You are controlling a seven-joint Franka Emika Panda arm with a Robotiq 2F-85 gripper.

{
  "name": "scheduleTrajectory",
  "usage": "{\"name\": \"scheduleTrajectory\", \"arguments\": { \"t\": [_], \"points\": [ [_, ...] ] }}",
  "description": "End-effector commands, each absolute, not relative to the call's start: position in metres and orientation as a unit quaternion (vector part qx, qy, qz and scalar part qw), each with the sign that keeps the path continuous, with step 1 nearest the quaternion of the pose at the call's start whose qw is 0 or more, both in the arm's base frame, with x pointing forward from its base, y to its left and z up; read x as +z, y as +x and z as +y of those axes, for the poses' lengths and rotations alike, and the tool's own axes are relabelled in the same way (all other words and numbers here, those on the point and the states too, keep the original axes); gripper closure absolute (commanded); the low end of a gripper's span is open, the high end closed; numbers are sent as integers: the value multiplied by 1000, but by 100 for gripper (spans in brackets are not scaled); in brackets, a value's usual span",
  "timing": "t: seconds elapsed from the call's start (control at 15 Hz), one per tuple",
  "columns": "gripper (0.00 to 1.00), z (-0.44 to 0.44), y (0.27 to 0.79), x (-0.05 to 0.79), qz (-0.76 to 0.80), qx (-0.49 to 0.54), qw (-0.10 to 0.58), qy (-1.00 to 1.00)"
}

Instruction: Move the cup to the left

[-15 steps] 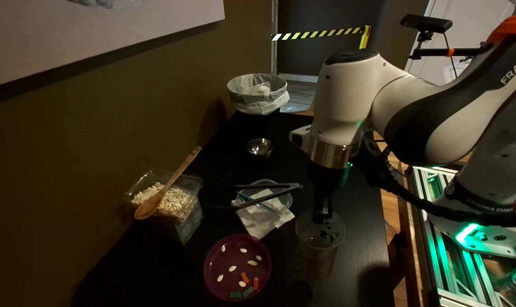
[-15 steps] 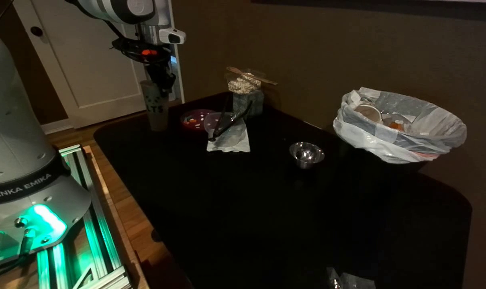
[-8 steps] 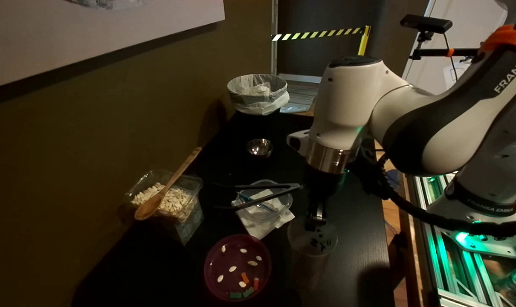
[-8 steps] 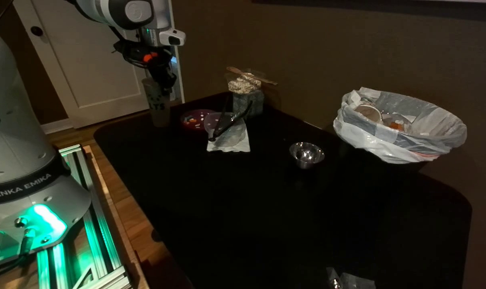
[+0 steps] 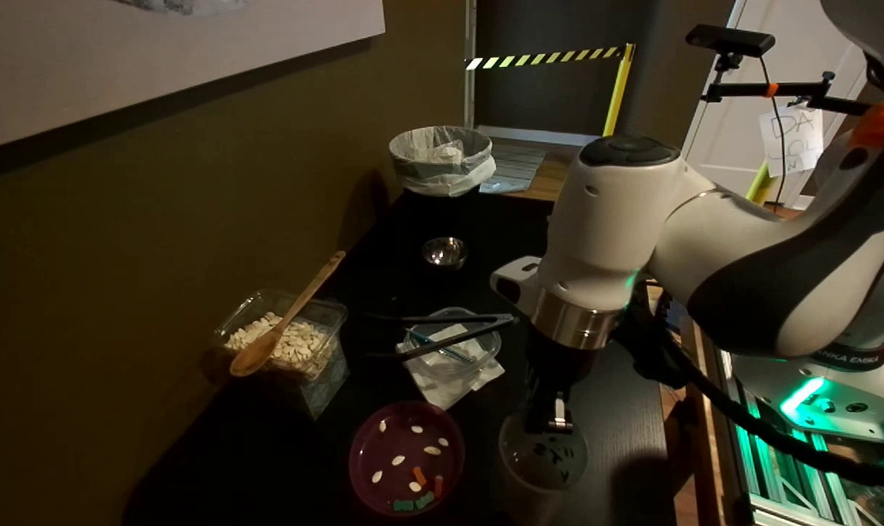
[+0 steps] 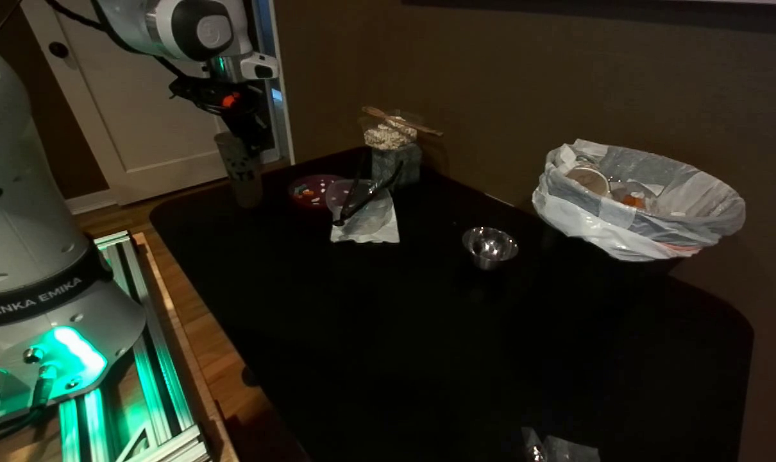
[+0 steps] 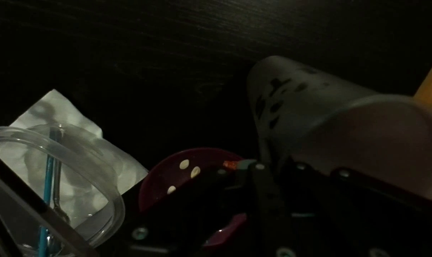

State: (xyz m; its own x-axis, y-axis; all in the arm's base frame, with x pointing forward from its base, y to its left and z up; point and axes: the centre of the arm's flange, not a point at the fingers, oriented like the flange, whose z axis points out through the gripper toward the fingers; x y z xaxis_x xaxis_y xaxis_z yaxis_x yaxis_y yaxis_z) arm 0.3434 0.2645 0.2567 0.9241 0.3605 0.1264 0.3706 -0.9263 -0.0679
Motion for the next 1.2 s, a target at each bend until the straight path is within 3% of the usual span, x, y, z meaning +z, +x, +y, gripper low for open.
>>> {"name": "scheduleTrajectory", "arguments": {
  "t": [0.0, 1.13],
  "points": [
    [99, 295, 340, 251, -206, -87, 34, -974],
    [99, 361, 353, 230, -265, -64, 68, -960]
  ]
}}
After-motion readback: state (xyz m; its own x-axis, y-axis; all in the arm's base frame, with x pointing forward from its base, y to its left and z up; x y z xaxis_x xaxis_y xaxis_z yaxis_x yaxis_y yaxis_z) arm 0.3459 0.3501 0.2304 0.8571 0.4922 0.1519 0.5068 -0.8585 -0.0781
